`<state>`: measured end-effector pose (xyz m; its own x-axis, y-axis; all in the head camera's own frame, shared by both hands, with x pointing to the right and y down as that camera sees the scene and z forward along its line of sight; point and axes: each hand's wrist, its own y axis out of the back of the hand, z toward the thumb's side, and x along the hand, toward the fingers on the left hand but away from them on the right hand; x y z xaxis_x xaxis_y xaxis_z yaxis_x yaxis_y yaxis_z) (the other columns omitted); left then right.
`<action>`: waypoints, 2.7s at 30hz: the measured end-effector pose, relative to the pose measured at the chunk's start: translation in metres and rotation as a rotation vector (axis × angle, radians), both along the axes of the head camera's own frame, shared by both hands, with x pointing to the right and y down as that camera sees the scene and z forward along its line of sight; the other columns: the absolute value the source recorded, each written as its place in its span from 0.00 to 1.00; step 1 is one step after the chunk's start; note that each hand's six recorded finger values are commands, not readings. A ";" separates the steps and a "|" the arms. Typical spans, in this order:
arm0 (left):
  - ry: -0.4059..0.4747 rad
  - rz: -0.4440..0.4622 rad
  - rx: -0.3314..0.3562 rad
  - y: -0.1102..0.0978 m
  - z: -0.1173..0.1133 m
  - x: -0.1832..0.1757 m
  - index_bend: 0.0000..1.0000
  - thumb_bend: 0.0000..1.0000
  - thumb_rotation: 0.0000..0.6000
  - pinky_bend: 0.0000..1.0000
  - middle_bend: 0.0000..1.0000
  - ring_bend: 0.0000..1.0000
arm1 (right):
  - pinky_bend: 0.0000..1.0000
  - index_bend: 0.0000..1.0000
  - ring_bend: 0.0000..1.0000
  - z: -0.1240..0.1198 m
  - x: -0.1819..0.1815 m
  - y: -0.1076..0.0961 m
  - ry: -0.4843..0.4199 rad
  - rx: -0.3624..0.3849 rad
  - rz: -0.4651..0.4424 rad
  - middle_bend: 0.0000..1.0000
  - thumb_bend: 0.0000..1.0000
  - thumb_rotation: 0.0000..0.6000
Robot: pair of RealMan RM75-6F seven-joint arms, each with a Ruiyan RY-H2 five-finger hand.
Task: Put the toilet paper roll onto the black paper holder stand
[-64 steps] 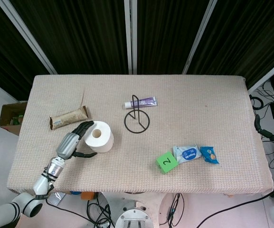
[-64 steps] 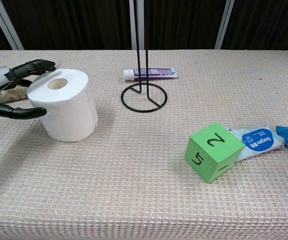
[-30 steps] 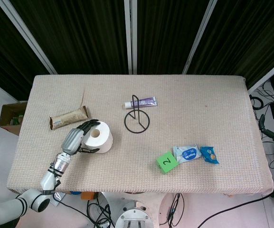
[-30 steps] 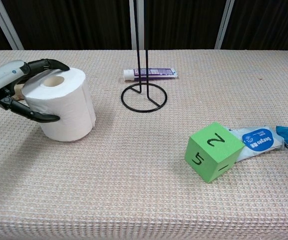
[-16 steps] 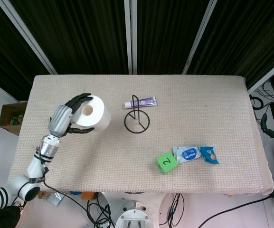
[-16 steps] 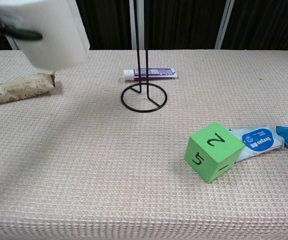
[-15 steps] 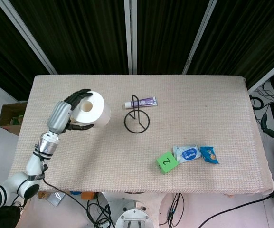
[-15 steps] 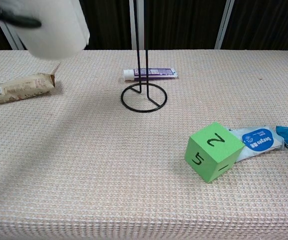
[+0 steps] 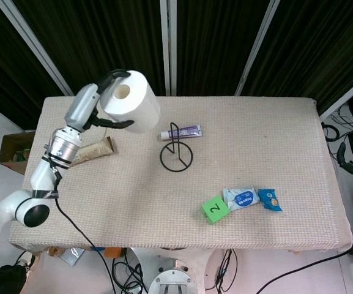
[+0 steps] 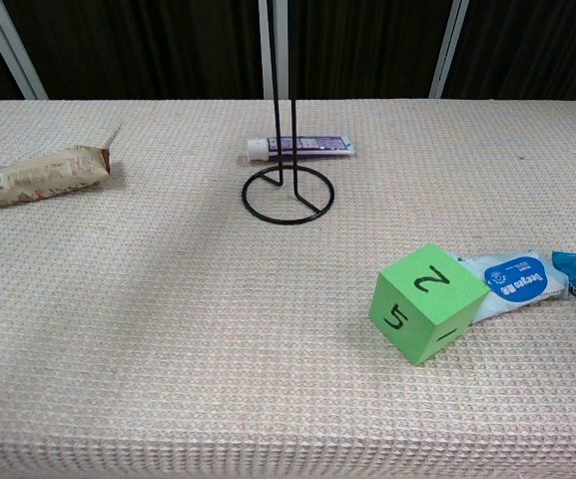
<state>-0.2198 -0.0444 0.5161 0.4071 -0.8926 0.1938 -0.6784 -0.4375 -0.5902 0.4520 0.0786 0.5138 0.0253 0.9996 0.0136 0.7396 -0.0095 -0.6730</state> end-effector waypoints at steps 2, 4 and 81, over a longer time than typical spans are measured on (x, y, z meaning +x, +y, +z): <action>0.018 0.012 -0.007 -0.002 -0.005 0.009 0.26 0.32 1.00 0.40 0.41 0.27 | 0.00 0.00 0.00 -0.001 0.000 -0.001 0.000 0.001 0.000 0.00 0.49 1.00; 0.031 0.024 -0.013 -0.002 -0.005 0.018 0.26 0.32 1.00 0.40 0.41 0.27 | 0.00 0.00 0.00 -0.001 0.000 -0.002 0.000 0.000 0.000 0.00 0.49 1.00; -0.160 0.214 -0.024 0.039 0.091 0.092 0.03 0.30 1.00 0.26 0.03 0.09 | 0.00 0.00 0.00 0.012 0.024 0.009 -0.029 -0.024 0.043 0.00 0.35 1.00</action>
